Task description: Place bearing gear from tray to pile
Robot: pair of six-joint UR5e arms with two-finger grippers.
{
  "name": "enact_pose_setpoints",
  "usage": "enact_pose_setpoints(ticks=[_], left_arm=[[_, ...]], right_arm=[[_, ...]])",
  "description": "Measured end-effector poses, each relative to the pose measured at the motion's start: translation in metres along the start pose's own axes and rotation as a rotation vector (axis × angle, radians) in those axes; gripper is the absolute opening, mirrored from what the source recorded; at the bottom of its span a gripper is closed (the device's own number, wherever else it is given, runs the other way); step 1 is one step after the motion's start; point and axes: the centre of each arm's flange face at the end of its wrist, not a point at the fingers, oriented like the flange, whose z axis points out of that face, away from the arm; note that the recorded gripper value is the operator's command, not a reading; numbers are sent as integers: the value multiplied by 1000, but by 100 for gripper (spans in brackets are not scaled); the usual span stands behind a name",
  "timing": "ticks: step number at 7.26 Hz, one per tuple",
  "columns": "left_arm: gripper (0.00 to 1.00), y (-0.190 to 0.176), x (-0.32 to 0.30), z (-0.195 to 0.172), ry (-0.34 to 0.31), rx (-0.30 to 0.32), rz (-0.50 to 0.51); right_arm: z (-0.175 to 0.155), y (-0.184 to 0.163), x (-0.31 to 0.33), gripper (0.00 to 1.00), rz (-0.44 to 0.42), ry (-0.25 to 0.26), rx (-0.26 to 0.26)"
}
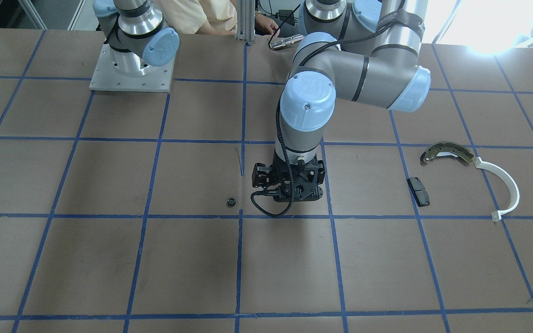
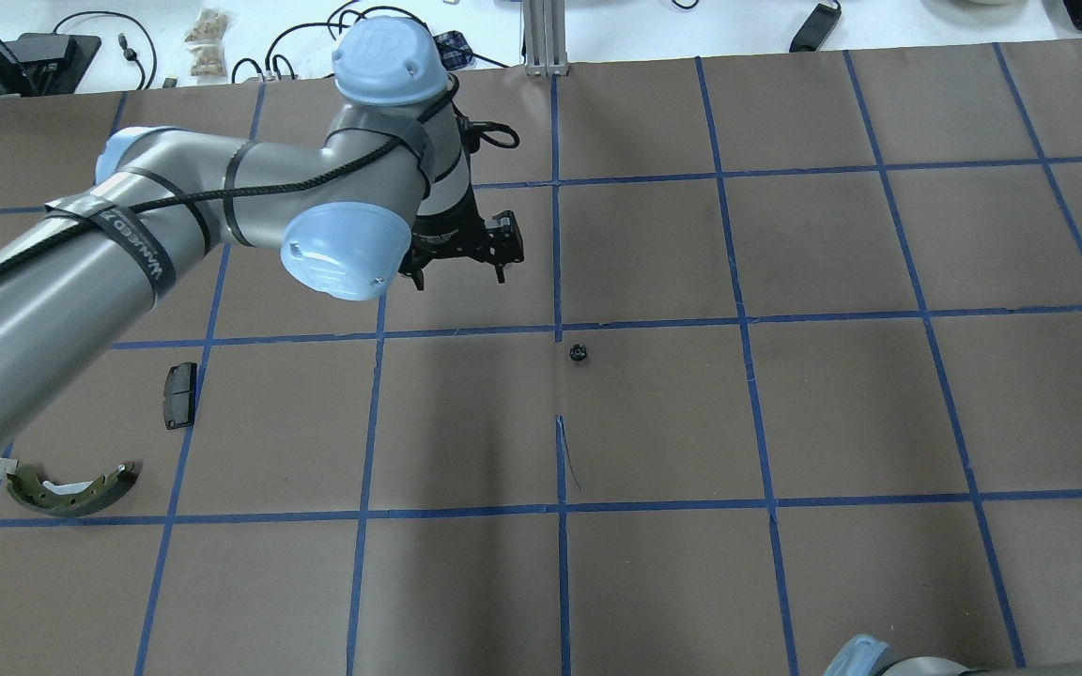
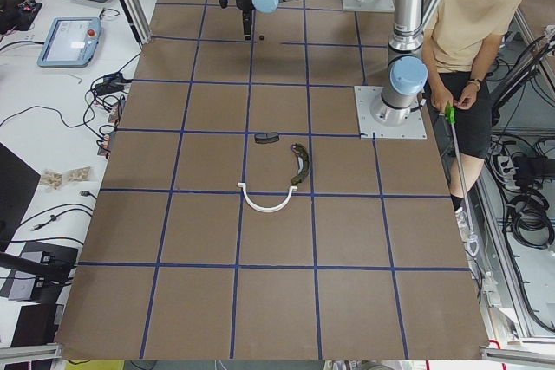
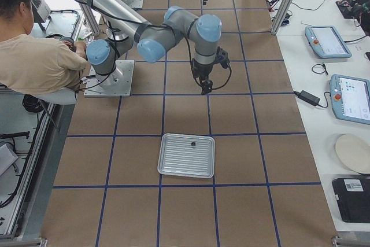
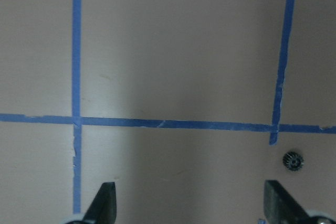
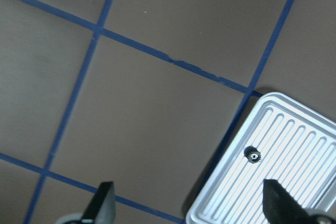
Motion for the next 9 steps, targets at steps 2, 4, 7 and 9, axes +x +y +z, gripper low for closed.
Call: enact_pose_setpoints(ticks=[2,4,7,9], left_arm=[[100,10,46,44,8,17,28],[100,25,78,83,3,13,17],[92,51,110,131,-21,23,11],[83,51,116,137,-16,38,8]], right_arm=[[85,36,76,100,-123,0,1],[162,51,108,98,-200,-48,8],[200,56,105,70,-283,-59,6],[209,57,100,28,-293,-45,7]])
